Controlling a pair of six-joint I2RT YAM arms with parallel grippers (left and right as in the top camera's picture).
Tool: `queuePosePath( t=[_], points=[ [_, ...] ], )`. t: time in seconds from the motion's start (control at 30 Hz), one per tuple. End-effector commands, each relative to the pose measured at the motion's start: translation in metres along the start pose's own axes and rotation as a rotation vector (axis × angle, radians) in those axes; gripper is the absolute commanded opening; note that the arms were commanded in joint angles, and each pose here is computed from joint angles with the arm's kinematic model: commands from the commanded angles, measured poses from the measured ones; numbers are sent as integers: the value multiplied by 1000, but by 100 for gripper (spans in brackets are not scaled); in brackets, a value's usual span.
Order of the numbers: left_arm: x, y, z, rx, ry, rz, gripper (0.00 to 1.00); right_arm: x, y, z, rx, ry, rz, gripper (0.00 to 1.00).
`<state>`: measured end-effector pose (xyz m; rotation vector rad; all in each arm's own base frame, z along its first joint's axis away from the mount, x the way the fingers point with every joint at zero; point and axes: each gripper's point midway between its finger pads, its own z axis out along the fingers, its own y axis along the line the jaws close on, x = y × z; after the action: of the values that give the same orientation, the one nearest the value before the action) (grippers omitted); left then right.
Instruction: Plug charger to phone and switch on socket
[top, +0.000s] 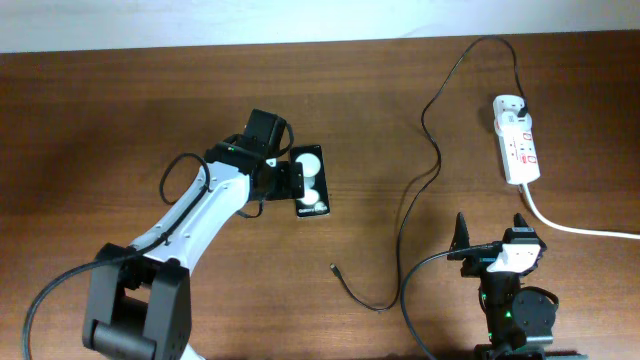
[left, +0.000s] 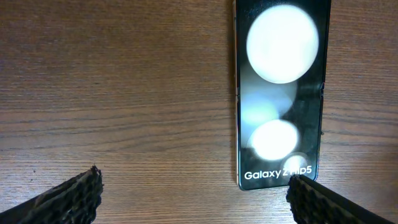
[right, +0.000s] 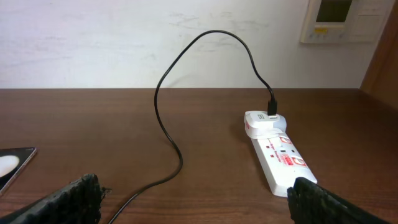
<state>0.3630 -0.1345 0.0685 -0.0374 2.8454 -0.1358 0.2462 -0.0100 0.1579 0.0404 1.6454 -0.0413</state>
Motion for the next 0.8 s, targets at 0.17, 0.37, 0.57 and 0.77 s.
queuePosePath(
  t=[0.17, 0.37, 0.57, 0.77],
  points=[
    [-6, 0, -1, -3, -10, -12, 99, 3, 3, 0, -14, 7, 3, 99],
    [-5, -1, -1, -1, -8, -12, 99, 3, 3, 0, -14, 7, 3, 99],
    [-5, -1, -1, -1, -7, -12, 99, 3, 3, 0, -14, 7, 3, 98],
    [-5, -1, -1, -1, -7, -12, 99, 3, 3, 0, -14, 7, 3, 99]
  ],
)
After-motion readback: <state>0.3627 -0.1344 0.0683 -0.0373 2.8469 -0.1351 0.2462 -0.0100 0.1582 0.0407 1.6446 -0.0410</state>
